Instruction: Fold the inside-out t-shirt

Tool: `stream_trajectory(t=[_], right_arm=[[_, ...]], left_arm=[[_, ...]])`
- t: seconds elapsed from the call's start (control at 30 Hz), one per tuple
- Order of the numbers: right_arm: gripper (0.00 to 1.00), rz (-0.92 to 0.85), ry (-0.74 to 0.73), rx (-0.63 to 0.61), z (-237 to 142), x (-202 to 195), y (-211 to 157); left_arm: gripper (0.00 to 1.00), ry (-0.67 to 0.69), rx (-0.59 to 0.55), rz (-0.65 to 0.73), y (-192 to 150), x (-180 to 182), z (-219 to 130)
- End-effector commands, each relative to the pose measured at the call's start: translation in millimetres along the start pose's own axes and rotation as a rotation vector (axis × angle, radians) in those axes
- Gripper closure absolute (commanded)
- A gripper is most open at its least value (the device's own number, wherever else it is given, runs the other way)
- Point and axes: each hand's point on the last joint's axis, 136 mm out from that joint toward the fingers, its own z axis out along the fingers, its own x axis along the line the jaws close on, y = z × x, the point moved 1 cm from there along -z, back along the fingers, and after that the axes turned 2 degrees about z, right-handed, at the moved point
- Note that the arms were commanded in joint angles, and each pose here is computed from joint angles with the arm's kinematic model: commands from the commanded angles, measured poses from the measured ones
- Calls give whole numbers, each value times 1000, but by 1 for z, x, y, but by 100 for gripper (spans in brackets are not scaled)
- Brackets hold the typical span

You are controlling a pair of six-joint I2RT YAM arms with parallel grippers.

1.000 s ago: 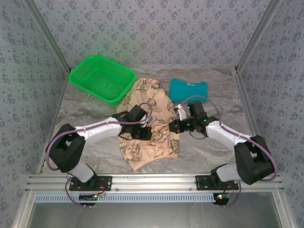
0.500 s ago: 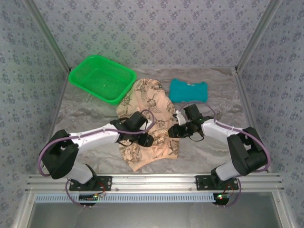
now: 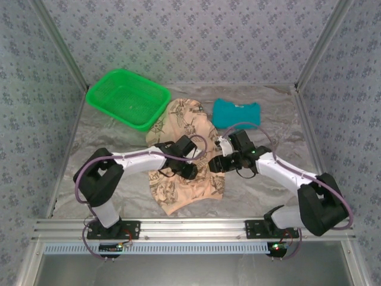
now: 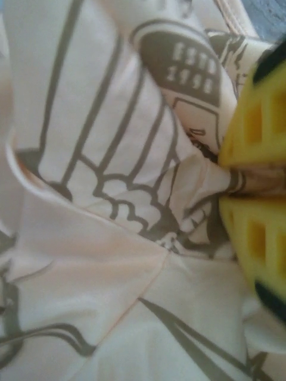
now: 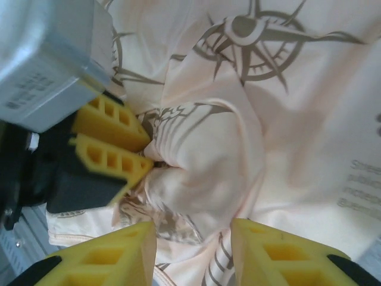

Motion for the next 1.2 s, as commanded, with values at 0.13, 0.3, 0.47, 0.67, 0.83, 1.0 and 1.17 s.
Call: stream_trajectory(t=[0.13,0.3,0.47,0.67,0.83,1.0,1.17], right_arm=[[62,-125,-122,-31,-6,21,2],[60,-28,-98,-74,9,29,10],[91,83,-222,-85,26,-10,6],[100,-39,-60,-57,36,11,-10],[100,-306,34,-89,33,38,-29],[94,-354,-49,-76,25,31,-33],[65,-469,-96,-135,19,38,-23]], left_arm=[[99,-1,-155,20,32,-13,-47],[97,-148,-291,47,40,-38,-78],[93,-363,-447,163,28,-64,-93],[94,-440,-502,111,25,-55,-88],[80,-464,-471,61,22,-38,-65],[58,-370,-377,-93,16,-1,-36],[48,-367,-346,-76,18,-4,-41]])
